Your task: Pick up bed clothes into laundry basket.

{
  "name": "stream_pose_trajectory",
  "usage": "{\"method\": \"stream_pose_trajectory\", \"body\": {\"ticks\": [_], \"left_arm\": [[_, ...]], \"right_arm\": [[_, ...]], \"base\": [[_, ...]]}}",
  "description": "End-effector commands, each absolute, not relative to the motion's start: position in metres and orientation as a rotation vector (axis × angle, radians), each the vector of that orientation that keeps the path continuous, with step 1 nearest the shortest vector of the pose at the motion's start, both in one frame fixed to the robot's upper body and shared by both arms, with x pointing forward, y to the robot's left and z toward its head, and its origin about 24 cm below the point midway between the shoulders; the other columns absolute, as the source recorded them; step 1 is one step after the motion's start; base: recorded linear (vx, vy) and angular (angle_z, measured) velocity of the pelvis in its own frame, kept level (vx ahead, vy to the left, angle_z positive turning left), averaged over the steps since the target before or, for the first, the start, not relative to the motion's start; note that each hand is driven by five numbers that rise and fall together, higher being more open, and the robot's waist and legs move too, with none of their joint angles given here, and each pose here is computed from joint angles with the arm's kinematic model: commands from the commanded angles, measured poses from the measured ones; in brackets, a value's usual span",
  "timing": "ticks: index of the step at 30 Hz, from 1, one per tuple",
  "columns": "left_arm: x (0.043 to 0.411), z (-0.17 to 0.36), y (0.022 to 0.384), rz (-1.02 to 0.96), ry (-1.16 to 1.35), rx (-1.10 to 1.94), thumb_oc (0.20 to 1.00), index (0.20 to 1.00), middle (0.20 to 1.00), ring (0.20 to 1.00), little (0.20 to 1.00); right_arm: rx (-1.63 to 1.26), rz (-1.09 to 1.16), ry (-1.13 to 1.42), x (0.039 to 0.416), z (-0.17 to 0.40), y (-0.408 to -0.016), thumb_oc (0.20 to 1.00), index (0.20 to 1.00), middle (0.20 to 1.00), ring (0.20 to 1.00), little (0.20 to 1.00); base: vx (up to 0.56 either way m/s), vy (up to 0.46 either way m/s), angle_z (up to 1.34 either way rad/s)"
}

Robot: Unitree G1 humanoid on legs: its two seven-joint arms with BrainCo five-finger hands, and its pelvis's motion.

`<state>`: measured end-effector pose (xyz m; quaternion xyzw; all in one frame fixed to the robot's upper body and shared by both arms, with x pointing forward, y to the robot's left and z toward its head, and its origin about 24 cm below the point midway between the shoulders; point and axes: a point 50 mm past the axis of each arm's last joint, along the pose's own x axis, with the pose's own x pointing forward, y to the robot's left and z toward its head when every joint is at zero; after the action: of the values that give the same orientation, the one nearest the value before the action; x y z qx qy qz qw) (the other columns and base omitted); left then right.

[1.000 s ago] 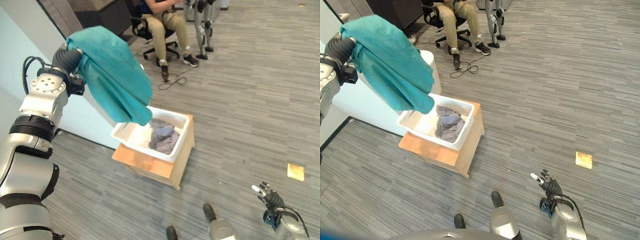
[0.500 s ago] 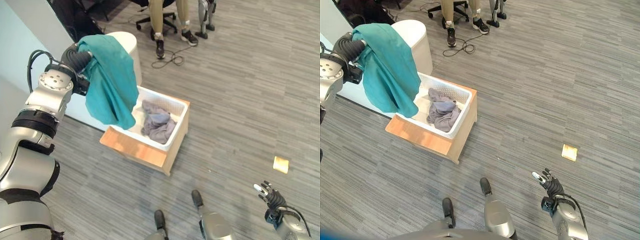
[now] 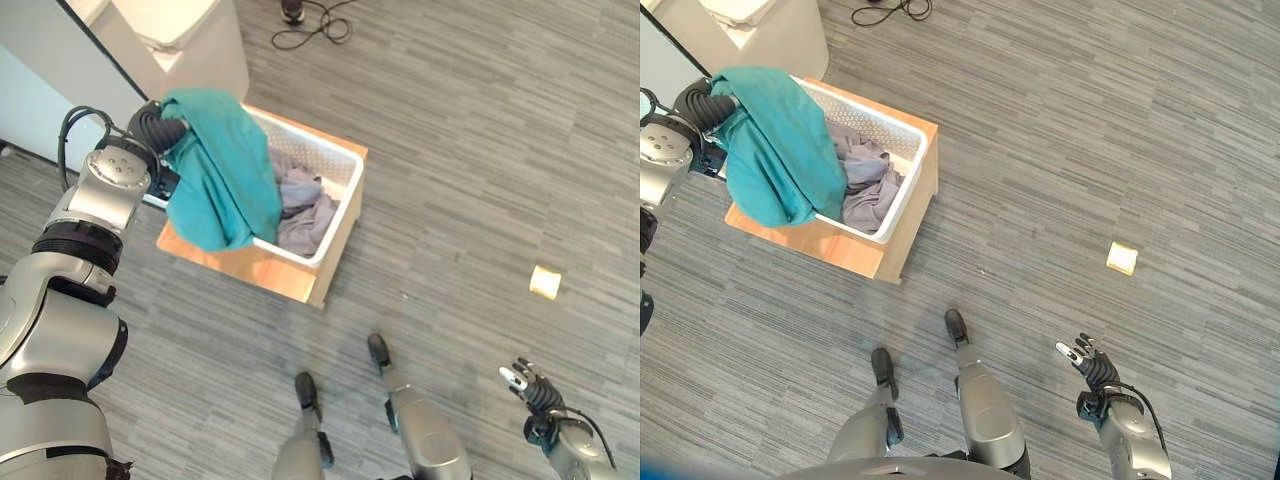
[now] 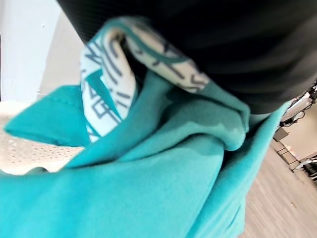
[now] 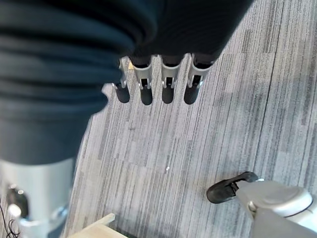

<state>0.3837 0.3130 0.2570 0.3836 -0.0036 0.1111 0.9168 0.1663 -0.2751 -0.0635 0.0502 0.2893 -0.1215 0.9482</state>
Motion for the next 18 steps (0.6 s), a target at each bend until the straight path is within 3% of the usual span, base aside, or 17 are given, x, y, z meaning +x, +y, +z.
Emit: {"method": "stream_pose_trajectory", "body": {"ticks": [1, 9, 18], "left_arm": [[0.38, 0.305, 0.316, 0.318, -0.156, 0.756, 0.2, 0.2, 0.2, 0.2, 0.2], [0.38, 0.357, 0.289, 0.322, -0.356, 0.634, 0.2, 0.2, 0.2, 0.2, 0.2], [0.371, 0.385, 0.283, 0.329, -0.458, 0.631, 0.2, 0.2, 0.2, 0.2, 0.2]], "right_arm": [[0.045, -0.247, 0.55, 0.166, -0.054, -0.285, 1.0, 1.0, 1.0, 1.0, 1.0], [0.058, -0.235, 0.535, 0.167, -0.054, -0.278, 1.0, 1.0, 1.0, 1.0, 1.0], [0.037, -0.249, 0.551, 0.161, -0.056, -0.28, 1.0, 1.0, 1.0, 1.0, 1.0]], "base": [[0.03, -0.016, 0.01], [0.0, 0.0, 0.0], [0.04, 0.004, -0.08]]}}
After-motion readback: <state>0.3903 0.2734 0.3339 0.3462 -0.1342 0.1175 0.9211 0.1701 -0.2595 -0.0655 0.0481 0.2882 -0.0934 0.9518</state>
